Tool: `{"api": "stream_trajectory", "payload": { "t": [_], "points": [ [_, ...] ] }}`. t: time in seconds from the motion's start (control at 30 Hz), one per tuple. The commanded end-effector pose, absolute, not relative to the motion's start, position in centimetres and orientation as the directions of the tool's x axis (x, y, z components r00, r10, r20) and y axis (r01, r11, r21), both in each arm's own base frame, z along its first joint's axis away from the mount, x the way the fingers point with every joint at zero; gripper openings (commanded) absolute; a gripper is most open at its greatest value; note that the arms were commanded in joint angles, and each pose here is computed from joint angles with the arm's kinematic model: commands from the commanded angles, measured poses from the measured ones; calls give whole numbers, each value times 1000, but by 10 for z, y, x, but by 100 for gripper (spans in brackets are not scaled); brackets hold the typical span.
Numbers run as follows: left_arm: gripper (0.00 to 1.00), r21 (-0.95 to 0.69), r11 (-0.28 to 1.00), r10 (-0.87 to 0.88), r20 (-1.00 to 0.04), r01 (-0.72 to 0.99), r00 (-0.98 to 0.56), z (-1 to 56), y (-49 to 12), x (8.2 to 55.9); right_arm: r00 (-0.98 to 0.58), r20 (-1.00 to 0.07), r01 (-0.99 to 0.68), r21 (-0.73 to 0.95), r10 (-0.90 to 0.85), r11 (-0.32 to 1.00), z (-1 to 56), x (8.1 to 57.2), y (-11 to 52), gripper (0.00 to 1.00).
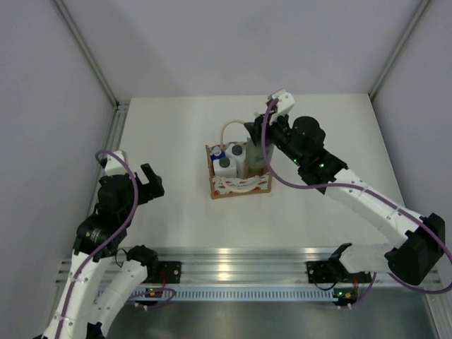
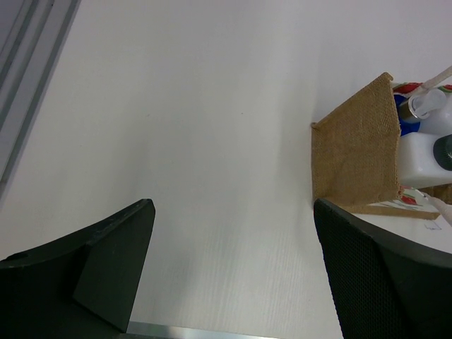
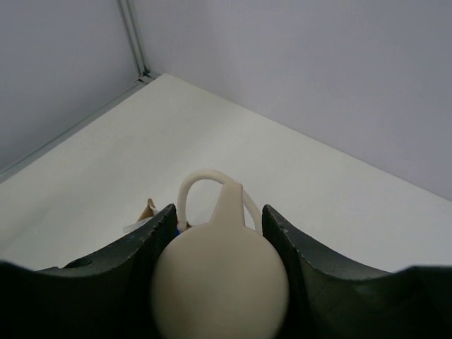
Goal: Take the personal care products out of the canvas bag
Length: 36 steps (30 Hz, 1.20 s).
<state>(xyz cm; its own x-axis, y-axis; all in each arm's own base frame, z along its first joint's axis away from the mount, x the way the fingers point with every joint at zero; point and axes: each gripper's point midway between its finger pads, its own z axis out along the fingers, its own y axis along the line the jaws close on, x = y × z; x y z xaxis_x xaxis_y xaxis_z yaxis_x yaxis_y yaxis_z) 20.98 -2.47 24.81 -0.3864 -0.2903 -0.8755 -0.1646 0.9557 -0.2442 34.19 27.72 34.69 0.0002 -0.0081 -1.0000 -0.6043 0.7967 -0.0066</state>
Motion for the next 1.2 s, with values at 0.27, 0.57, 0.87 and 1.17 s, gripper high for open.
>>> {"api": "stream_trajectory", "payload": {
  "t": [0.27, 0.57, 0.87, 1.17],
  "points": [
    [98, -279, 948, -316, -891, -156, -326, 261, -26, 215, 252, -946, -404, 88, 203, 911, 495, 337, 189, 0],
    [98, -282, 948, -316, -891, -149, -325, 262, -26, 214, 239, -954, -298, 104, 180, 949, 469, 368, 138, 0],
    [98, -283, 948, -316, -892, -147, -323, 262, -27, 214, 314, -931, -262, 105, 188, 959, 428, 402, 109, 0],
    [98, -283, 948, -317, -893, -149, -320, 263, -26, 214, 261, -952, -281, 83, 160, 956, 366, 454, 108, 0]
  ]
}}
